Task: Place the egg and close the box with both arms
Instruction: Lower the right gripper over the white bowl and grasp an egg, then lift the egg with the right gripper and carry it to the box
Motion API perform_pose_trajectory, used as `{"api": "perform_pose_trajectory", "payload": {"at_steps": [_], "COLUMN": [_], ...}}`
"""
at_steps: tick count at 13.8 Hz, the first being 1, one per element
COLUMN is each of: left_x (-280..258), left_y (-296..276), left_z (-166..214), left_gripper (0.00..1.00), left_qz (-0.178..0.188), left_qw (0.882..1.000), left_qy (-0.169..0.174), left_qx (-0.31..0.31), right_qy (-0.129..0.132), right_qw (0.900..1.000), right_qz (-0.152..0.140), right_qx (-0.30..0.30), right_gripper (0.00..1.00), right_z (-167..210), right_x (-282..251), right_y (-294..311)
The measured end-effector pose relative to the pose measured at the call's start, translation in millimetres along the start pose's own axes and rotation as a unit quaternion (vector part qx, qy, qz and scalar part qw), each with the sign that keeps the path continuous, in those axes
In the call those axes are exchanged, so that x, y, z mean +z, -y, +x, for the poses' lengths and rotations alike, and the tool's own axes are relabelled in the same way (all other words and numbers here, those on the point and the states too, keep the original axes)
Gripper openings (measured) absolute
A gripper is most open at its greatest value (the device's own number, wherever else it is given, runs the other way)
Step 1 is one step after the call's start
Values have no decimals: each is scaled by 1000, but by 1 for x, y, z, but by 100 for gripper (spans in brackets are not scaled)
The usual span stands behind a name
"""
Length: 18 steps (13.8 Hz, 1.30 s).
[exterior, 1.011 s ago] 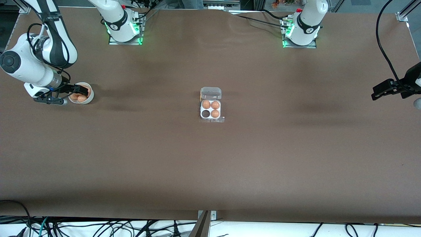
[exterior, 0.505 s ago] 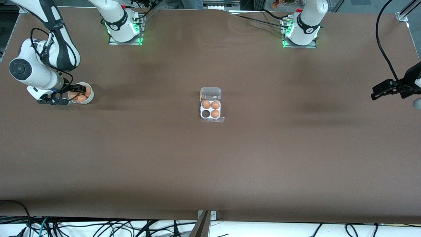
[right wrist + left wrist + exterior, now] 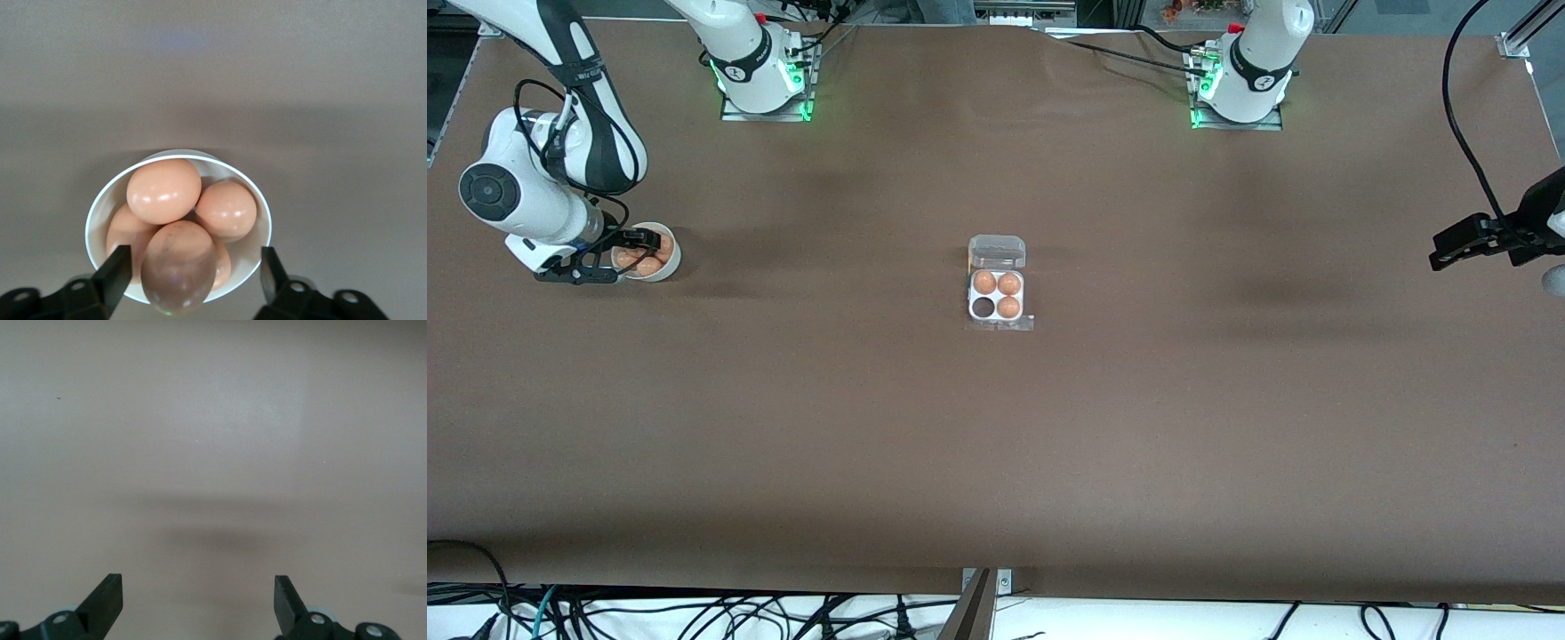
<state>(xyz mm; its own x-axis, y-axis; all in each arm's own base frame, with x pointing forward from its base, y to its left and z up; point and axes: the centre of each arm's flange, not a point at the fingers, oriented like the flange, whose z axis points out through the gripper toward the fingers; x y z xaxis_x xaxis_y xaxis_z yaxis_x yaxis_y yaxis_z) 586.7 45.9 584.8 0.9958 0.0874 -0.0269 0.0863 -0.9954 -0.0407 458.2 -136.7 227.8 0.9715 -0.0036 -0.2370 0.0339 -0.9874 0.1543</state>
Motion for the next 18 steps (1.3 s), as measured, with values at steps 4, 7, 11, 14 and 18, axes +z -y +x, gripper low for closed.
{"api": "perform_pose_trajectory", "payload": {"at_steps": [4, 7, 11, 14, 18], "left_x": [0, 0, 0, 0, 0], "left_y": [0, 0, 0, 0, 0], "left_z": [0, 0, 0, 0, 0], "left_gripper": [100, 100, 100, 100, 100], "left_qz": [0, 0, 0, 0, 0], "left_qw": [1000, 1000, 1000, 1000, 1000], "left_qy": [0, 0, 0, 0, 0], "left_qx": [0, 0, 0, 0, 0], "right_qy": [6, 6, 6, 6, 12], "right_qw": [1000, 1000, 1000, 1000, 1000], "right_qz": [0, 0, 0, 0, 0], "right_qx": [-2, -2, -4, -5, -4], "right_gripper": [73, 66, 55, 51, 48], "right_z": [-1, -1, 0, 0, 0], "right_x": [1, 1, 1, 1, -1], "right_y": [2, 2, 4, 4, 4]}}
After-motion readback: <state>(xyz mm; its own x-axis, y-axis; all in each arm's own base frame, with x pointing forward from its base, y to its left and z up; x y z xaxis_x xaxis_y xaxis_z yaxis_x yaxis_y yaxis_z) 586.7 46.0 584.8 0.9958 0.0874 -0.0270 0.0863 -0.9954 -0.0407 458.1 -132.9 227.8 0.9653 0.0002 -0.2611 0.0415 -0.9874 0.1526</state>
